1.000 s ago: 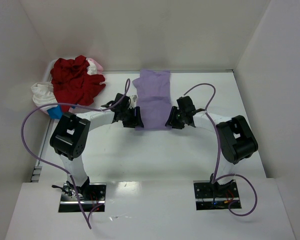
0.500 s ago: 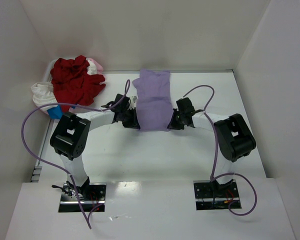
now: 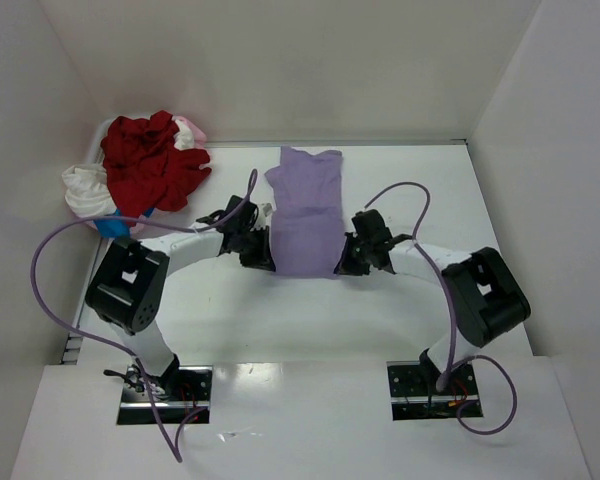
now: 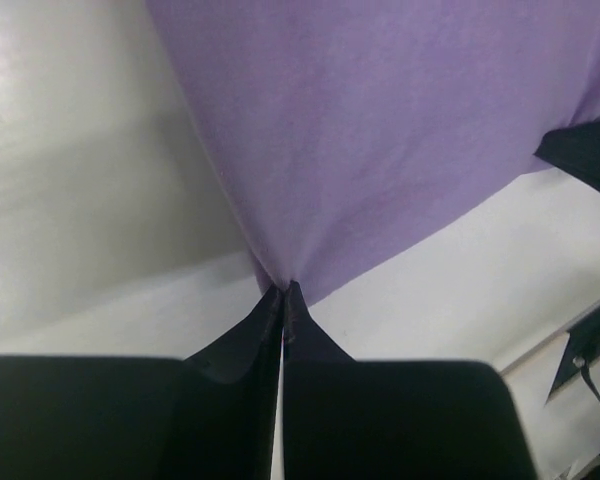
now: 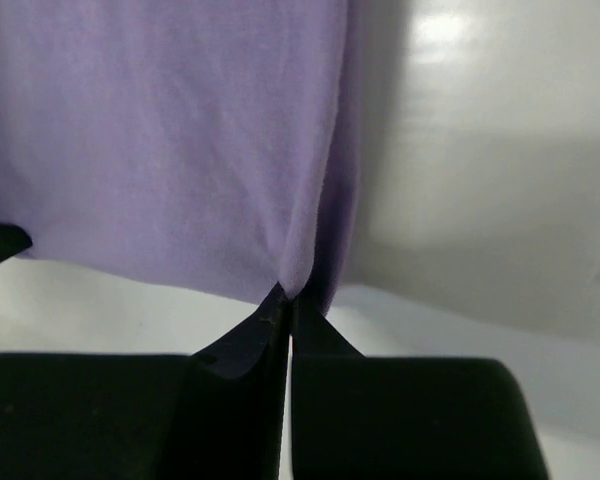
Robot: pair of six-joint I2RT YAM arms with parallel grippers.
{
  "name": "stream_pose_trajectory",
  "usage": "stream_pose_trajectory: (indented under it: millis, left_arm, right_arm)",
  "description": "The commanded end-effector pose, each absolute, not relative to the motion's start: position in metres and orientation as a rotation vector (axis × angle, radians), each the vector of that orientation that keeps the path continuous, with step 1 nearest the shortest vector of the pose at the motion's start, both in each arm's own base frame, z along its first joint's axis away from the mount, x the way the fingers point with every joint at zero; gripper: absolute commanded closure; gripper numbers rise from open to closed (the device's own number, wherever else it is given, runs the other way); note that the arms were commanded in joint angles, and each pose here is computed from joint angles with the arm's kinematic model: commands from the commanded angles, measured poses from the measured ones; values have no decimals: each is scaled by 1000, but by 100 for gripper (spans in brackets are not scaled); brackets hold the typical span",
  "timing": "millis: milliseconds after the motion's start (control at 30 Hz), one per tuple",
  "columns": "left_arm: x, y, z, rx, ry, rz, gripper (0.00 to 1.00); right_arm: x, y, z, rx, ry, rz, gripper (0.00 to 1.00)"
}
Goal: Fold and stack the t-shirts
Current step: Grab one side of the 2/3 rectangular tshirt with both arms
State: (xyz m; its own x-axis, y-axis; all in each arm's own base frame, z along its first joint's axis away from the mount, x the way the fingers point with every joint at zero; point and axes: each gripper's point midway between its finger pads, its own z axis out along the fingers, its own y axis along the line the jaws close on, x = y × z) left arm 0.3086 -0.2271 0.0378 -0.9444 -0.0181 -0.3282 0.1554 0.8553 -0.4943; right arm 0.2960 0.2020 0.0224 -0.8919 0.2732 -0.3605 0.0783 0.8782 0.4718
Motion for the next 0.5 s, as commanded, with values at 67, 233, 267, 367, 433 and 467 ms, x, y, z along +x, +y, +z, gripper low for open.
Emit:
stream_pose_trajectory:
  millis: [67,233,267,367,433,467]
  left_arm:
    - [274,-231,64,184,2724,-755,100]
    - [237,-232,92,205,2753,-763,100]
    - [233,-231,97,185,2754,-751,100]
    - [228,-221,125,154,2710,-699,100]
    - [235,-217,154,142,2651,-674,100]
    - [241,-214,160,128,2628,-636,100]
  right_arm:
    - [258,218,48,209,2645,671,100]
    - [230,230,80,250,2620,765,100]
    - [228,229,97,254,2577,800,100]
    - [224,224,133,283,2501,831,100]
    - [226,216,143,308,2481,806,100]
    - [232,216,153,320,2461,813,100]
